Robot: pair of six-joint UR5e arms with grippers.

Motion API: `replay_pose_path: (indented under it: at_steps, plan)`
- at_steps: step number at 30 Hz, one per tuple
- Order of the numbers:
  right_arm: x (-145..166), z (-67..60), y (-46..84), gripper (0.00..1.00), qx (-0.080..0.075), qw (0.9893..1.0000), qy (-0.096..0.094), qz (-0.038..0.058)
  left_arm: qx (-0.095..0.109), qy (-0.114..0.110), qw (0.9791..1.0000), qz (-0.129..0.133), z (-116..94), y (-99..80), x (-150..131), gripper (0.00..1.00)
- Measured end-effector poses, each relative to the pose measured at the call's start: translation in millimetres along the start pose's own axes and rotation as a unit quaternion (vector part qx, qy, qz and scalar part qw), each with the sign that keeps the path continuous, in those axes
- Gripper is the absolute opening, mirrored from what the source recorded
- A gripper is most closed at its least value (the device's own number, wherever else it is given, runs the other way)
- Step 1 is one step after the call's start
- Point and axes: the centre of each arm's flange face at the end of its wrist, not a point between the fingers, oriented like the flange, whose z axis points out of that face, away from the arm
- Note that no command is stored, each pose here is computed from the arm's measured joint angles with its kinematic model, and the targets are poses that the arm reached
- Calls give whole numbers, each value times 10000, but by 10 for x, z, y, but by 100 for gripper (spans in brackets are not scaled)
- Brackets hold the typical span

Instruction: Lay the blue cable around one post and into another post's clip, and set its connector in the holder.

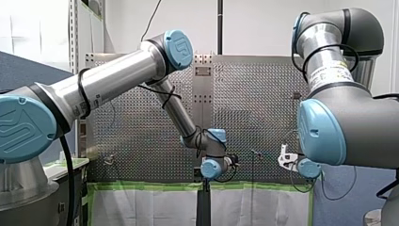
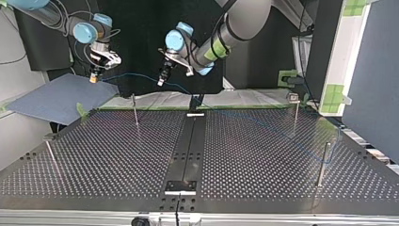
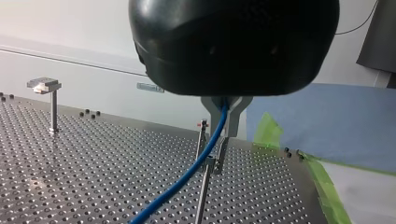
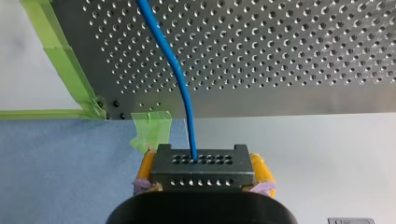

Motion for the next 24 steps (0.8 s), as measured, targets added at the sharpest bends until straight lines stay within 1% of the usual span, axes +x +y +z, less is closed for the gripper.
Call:
replay_pose_path:
  at_steps: [3,7,9,12,18,22,24]
  plan:
    - [13,29,40,0,8,10000,5,-19,-16,-12,10000,-11,21,4,-13,1]
    - [43,94,78,0,69,9999,-1,-109,-35,13,10000,-25,54,16,-1,1]
    - [54,119,87,0,111,9999,-7,-131,-45,59,10000,-19,78,20,33,1]
    - [66,146,89,0,199,9997,-12,-150,-50,108,9999,-8,102,18,75,1]
    - [87,190,64,0,412,9989,-23,-202,-56,85,9999,-14,132,10,80,1]
    - [128,262,65,0,559,9982,-19,-214,-139,71,9999,7,147,54,70,1]
    - [147,295,74,0,609,9979,-26,-213,-188,70,9998,46,150,75,67,1]
